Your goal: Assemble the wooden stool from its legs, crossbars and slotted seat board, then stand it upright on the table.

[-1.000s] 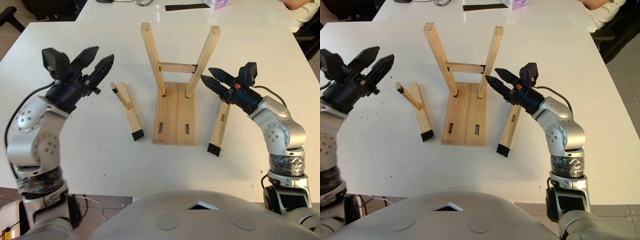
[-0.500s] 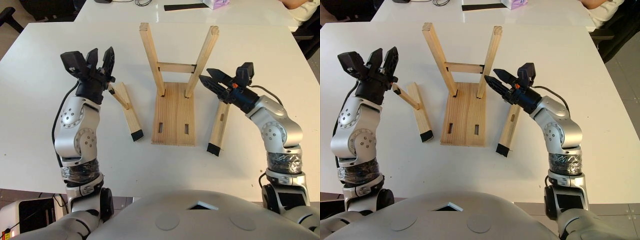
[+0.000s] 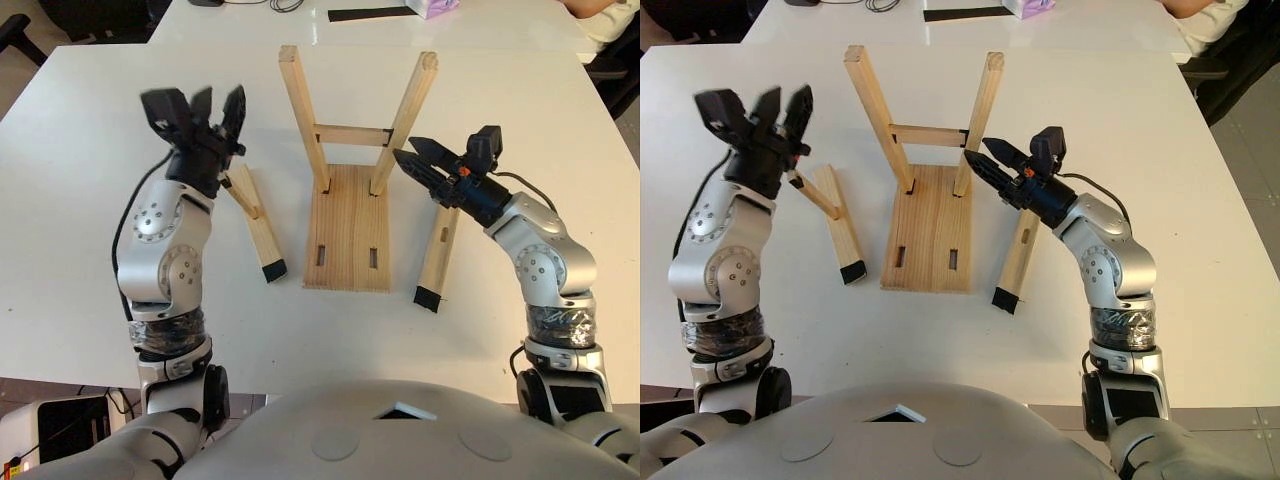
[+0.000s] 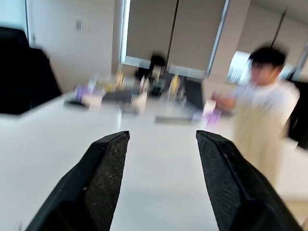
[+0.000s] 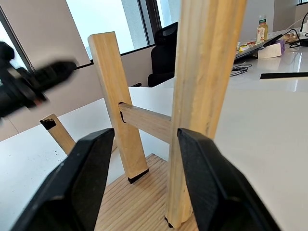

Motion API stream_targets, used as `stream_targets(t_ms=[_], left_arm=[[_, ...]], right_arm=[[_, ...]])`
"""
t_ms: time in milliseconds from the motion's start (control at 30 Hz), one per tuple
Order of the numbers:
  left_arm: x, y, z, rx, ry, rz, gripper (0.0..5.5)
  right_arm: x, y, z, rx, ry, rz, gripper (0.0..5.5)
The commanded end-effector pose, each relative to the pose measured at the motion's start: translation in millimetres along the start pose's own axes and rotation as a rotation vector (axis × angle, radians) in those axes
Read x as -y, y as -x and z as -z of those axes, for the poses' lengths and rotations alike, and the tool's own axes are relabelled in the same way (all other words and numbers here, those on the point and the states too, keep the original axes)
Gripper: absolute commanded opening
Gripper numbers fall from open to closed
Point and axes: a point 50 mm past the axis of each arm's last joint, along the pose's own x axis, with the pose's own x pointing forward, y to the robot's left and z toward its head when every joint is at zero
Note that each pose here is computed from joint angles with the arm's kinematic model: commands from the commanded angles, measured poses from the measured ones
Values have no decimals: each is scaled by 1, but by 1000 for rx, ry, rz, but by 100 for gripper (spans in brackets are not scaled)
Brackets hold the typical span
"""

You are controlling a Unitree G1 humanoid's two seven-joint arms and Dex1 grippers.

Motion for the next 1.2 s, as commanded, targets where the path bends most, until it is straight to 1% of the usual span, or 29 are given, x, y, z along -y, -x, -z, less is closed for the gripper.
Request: stream_targets(t_ms=[33, 133, 267, 400, 500, 533, 567, 633, 700, 767, 800, 833, 967, 1100, 1200], left_arm=[[-8, -1, 34, -203, 18, -25, 259], [-1, -6, 15, -99, 85, 21, 259], [-3, -2, -17, 114, 131, 15, 259], [-23, 9, -56, 318, 249, -162, 259], [-34, 29, -77, 383, 232, -251, 259], [-36, 30, -79, 367, 224, -247, 259], [-37, 31, -74, 311, 232, -236, 259], [-43, 37, -48, 148, 227, -245, 259], [-52, 54, -14, -39, 273, -312, 259], [-57, 77, 17, -242, 254, -360, 259], [-57, 87, 28, -331, 219, -367, 259], [-55, 93, 33, -377, 219, -359, 259], [-35, 93, 27, -427, 206, -243, 259], [-18, 94, 36, -539, 200, -226, 259], [3, 90, 39, -561, 218, -232, 295]], right_arm=[[0, -3, -2, 10, 5, 6, 241], [-1, -3, -2, 18, -1, 9, 241], [-4, -1, 1, 18, -12, 11, 241], [-6, 3, 3, 22, -18, 27, 241], [-7, 7, 6, 17, -28, 40, 241], [-8, 12, 8, 22, -30, 60, 241], [-10, 16, 11, 24, -35, 80, 241], [-13, 22, 15, 25, -36, 107, 241], [-16, 24, 14, 39, -35, 124, 241], [-16, 28, 14, 48, -33, 152, 241], [-15, 30, 15, 45, -31, 167, 241], [-16, 32, 17, 42, -31, 179, 241], [-22, 38, 23, 39, -42, 203, 241], [-27, 35, 25, 31, -55, 189, 241], [-30, 31, 25, 5, -65, 150, 241]])
